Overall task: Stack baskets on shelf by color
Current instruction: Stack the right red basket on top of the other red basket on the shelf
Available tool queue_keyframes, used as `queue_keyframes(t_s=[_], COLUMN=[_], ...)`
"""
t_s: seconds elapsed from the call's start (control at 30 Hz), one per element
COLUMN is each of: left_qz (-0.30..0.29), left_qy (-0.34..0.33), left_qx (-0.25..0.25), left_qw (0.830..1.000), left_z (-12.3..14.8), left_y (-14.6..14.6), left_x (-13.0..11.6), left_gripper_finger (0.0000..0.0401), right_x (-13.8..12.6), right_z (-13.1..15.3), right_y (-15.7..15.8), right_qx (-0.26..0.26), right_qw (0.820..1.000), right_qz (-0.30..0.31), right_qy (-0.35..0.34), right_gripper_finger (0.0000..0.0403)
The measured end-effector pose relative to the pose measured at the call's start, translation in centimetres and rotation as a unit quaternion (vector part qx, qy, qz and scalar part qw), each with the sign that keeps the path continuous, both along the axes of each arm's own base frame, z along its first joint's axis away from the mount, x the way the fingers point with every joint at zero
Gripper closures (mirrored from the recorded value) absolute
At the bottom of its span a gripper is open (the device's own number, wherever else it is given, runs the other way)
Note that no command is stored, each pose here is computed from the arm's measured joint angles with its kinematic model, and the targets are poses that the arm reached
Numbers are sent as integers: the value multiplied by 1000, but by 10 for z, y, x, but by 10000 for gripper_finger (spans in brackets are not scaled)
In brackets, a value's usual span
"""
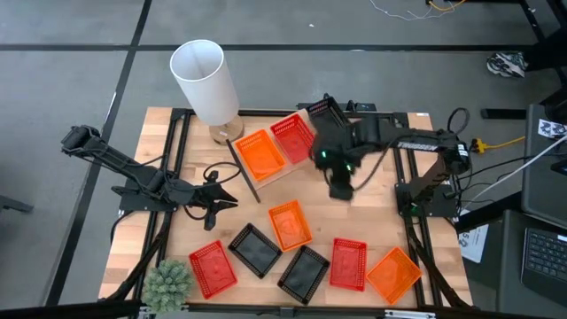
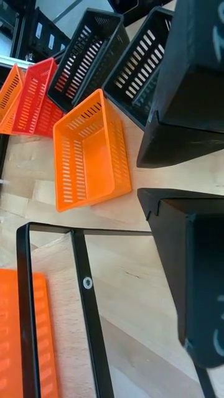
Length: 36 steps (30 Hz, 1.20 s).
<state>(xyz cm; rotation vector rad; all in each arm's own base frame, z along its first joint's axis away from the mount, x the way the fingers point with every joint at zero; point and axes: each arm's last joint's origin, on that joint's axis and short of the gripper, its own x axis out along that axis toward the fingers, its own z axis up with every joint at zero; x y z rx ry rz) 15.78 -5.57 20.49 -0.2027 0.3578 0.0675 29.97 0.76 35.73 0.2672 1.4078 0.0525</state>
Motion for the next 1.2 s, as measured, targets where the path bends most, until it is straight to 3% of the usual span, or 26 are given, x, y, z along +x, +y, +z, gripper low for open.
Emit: queue_keyframes(t_s=[0.2,0.4,0.63,0.87,1.03,1.2], left_qz=[0,0,0,0,4,9], left_qy=[0,0,0,0,-1,-2], left_qx=[0,0,0,0,-10,-24], left_qw=[1000,1000,1000,1000,1000,1000], left_z=[0,0,0,0,0,0], left_y=[0,0,0,0,0,0], left_x=[0,0,0,0,0,0], left_gripper_finger=[345,345,345,345,345,345], right_x=[-10,-23,-41,-60,-70,-70], right_z=[-28,-66,-106,-147,-174,-184], right_y=[70,143,203,235,236,236], right_qx=[22,11,83,113,84,80], right_qw=[996,995,995,990,994,995], right_qz=[54,94,42,5,24,15], right_qy=[62,28,-19,-83,-67,-52], right_gripper_finger=[302,302,302,302,302,302])
